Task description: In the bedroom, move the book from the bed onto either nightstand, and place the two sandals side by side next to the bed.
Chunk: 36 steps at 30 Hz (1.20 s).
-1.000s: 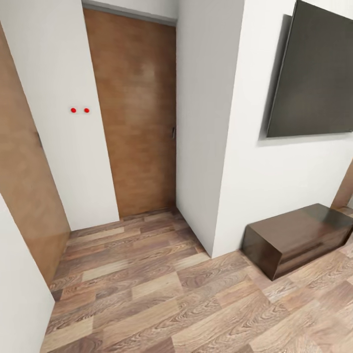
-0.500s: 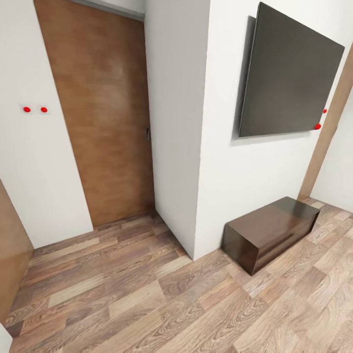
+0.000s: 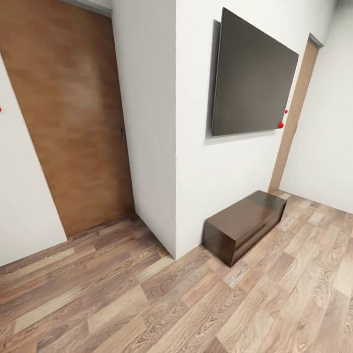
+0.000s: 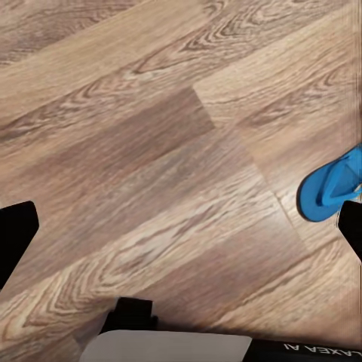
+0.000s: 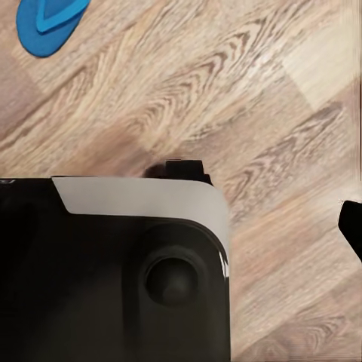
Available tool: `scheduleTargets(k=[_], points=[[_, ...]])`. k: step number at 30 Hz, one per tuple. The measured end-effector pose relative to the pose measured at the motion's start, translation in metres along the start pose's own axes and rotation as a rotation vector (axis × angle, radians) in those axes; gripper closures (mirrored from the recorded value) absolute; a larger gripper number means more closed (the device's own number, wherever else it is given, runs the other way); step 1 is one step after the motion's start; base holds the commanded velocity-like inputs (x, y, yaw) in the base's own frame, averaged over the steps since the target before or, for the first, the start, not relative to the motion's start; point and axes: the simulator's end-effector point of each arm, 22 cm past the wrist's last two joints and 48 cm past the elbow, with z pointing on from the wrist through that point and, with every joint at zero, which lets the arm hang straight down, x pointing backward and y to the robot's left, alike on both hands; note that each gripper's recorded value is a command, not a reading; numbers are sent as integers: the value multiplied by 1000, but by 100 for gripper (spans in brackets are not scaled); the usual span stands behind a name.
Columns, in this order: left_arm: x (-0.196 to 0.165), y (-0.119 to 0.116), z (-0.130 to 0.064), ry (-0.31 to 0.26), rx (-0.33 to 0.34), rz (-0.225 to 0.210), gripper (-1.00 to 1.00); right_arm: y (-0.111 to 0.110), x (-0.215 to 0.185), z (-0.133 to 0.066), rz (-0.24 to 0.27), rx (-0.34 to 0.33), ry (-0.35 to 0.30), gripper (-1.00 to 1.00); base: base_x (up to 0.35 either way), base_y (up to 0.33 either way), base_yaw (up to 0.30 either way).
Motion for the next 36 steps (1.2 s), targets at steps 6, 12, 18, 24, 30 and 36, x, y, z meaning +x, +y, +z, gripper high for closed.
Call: scheduleTargets(k=[6, 12, 18, 24, 30, 36], points=[[0, 0, 0, 0, 0, 0, -100, 0, 0, 0, 0, 0, 0, -100, 0, 0, -300], [0, 0, 0, 0, 0, 0, -100, 0, 0, 0, 0, 0, 0, -100, 0, 0, -300], [0, 0, 0, 0, 0, 0, -100, 0, 0, 0, 0, 0, 0, -100, 0, 0, -300], [0, 0, 0, 0, 0, 0, -100, 0, 0, 0, 0, 0, 0, -100, 22, 0, -300], [0, 0, 0, -1, 0, 0, -100, 0, 0, 0, 0, 0, 0, -100, 248, 50, -300], [0, 0, 0, 0, 0, 0, -100, 0, 0, 0, 0, 0, -1, -100, 156, 26, -300]])
